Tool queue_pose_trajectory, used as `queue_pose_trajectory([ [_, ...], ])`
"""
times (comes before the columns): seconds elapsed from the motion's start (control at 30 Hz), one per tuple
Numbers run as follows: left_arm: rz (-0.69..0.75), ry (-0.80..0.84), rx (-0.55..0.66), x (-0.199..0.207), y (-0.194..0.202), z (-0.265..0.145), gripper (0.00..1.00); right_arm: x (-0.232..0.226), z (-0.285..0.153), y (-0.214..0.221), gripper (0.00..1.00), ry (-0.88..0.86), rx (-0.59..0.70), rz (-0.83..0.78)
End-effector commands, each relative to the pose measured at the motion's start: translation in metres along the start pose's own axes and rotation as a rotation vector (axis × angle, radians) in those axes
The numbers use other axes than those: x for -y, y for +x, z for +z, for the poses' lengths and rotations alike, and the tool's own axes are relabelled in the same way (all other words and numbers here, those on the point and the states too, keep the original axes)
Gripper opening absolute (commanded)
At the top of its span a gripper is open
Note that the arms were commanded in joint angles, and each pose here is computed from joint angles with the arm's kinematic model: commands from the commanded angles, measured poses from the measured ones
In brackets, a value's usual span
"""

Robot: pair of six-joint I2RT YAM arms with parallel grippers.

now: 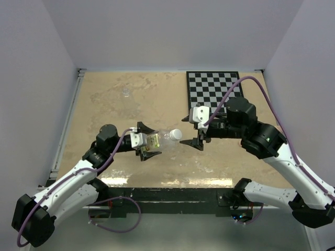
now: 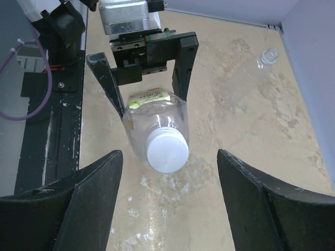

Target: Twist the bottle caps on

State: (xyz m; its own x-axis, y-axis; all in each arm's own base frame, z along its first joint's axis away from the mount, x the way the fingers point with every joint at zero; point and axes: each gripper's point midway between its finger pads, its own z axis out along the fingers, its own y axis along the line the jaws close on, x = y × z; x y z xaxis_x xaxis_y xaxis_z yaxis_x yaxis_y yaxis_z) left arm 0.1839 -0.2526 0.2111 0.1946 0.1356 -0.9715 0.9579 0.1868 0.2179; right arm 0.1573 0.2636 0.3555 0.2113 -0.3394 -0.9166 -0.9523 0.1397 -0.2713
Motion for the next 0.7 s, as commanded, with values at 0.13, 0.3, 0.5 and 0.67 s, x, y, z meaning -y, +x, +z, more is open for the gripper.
queue_pose_trajectory([
  [0.13,0.016,0.025,0.099,-0.003,-0.032,0.004,0.00,-0.006,0.006,0.002,0.75,-0.062,-0.011,-0.034],
  [0.3,0.022,0.043,0.102,-0.001,-0.032,0.004,0.00,-0.004,0.009,0.006,0.73,-0.061,-0.019,-0.033],
  [0.5,0.021,0.057,0.102,0.001,-0.031,0.005,0.00,-0.007,0.012,0.008,0.70,-0.081,-0.024,-0.023],
  [0.67,0.021,0.063,0.104,0.002,-0.030,0.005,0.00,-0.011,0.016,0.013,0.66,-0.114,-0.034,-0.013],
])
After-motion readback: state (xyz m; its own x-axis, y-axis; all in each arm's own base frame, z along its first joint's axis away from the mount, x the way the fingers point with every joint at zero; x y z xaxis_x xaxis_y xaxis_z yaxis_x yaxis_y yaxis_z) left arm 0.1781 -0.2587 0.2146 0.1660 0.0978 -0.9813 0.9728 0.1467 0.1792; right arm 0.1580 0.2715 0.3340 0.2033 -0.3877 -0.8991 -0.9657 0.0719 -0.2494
